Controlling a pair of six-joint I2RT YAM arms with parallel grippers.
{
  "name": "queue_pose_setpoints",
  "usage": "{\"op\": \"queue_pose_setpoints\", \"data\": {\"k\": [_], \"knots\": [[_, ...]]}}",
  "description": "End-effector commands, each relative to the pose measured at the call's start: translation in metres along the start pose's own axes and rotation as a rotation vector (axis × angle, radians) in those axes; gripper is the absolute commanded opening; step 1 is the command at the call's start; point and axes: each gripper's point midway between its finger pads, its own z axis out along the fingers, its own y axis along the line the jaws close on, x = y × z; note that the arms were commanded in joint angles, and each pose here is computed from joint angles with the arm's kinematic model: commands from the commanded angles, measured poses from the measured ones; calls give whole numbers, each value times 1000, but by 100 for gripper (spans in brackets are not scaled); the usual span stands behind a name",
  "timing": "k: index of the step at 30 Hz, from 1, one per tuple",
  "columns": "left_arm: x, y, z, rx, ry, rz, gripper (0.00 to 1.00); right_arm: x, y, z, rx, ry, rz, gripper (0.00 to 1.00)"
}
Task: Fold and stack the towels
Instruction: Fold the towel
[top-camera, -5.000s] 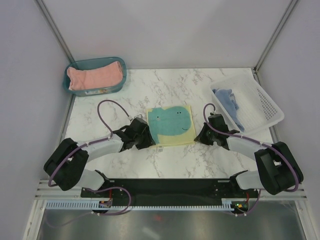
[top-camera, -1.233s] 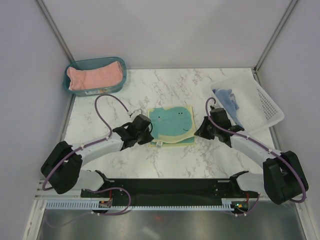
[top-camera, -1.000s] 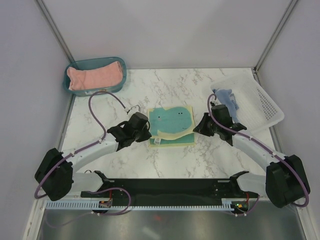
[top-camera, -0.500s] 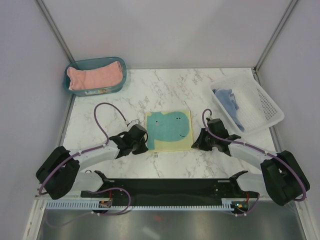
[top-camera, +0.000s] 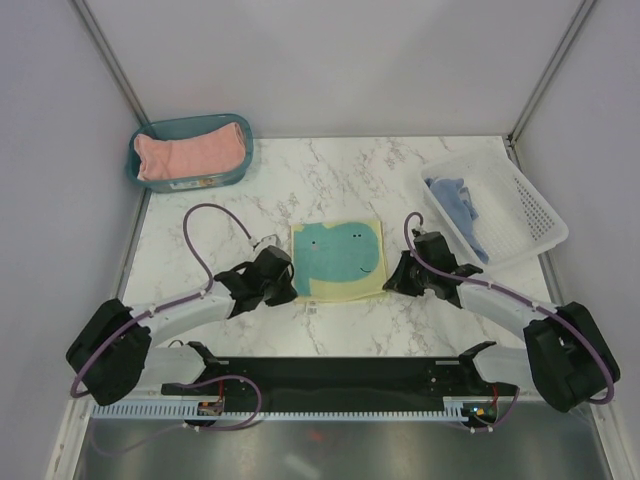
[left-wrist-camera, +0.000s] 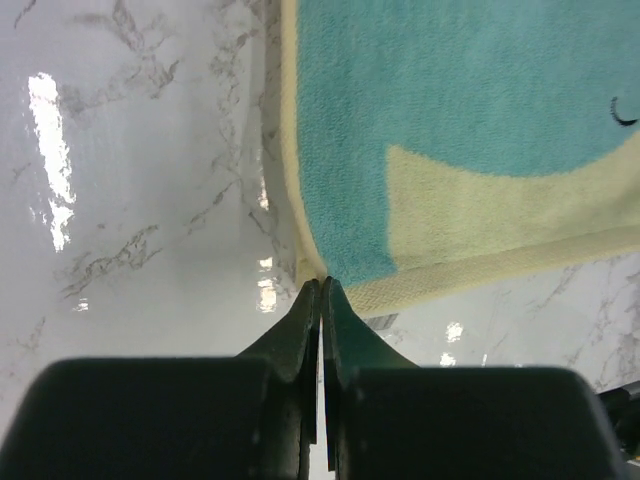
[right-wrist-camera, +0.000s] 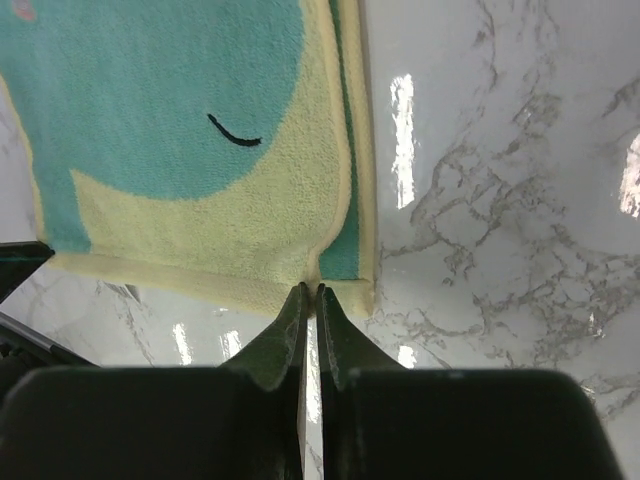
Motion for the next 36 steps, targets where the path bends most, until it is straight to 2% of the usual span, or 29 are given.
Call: {"op": "queue_pose_setpoints", "data": {"k": [1, 5, 18, 23, 24, 25, 27, 28, 29, 30, 32, 33, 36], "knots": [[-29, -24, -20, 62, -77, 13, 2, -29, 22, -16, -29, -84, -51, 0], [-32, -27, -26, 73, -88, 15, 2, -32, 23, -24, -31, -102, -64, 0], [17, 8, 8, 12, 39, 1, 2, 3, -14, -7, 27, -38, -65, 0], [23, 7, 10, 24, 59, 2, 3, 8, -18, -4, 29, -26, -72, 0], [23, 7, 10, 27, 61, 8, 5, 8, -18, -4, 30, -28, -72, 0], [21, 5, 7, 39, 54, 9, 14, 7, -18, -5, 29, -31, -74, 1], [21, 1, 4, 59, 59, 18, 29, 7, -18, -7, 30, -34, -73, 12], [19, -1, 2, 66, 56, 19, 41, 4, -15, -9, 24, -42, -75, 16], [19, -2, -1, 55, 66, 25, 46, 5, -14, -10, 23, -38, -78, 19], [17, -4, -3, 59, 67, 29, 49, 3, -14, -11, 25, -40, -81, 25], [12, -10, -8, 68, 76, 58, 55, 0, -14, -17, 52, -34, -92, 31], [11, -17, -11, 91, 86, 77, 55, -4, -16, -20, 76, -45, -100, 36], [-3, -32, -24, 131, 60, 131, 56, -11, -12, -29, 100, -39, -128, 42]]}}
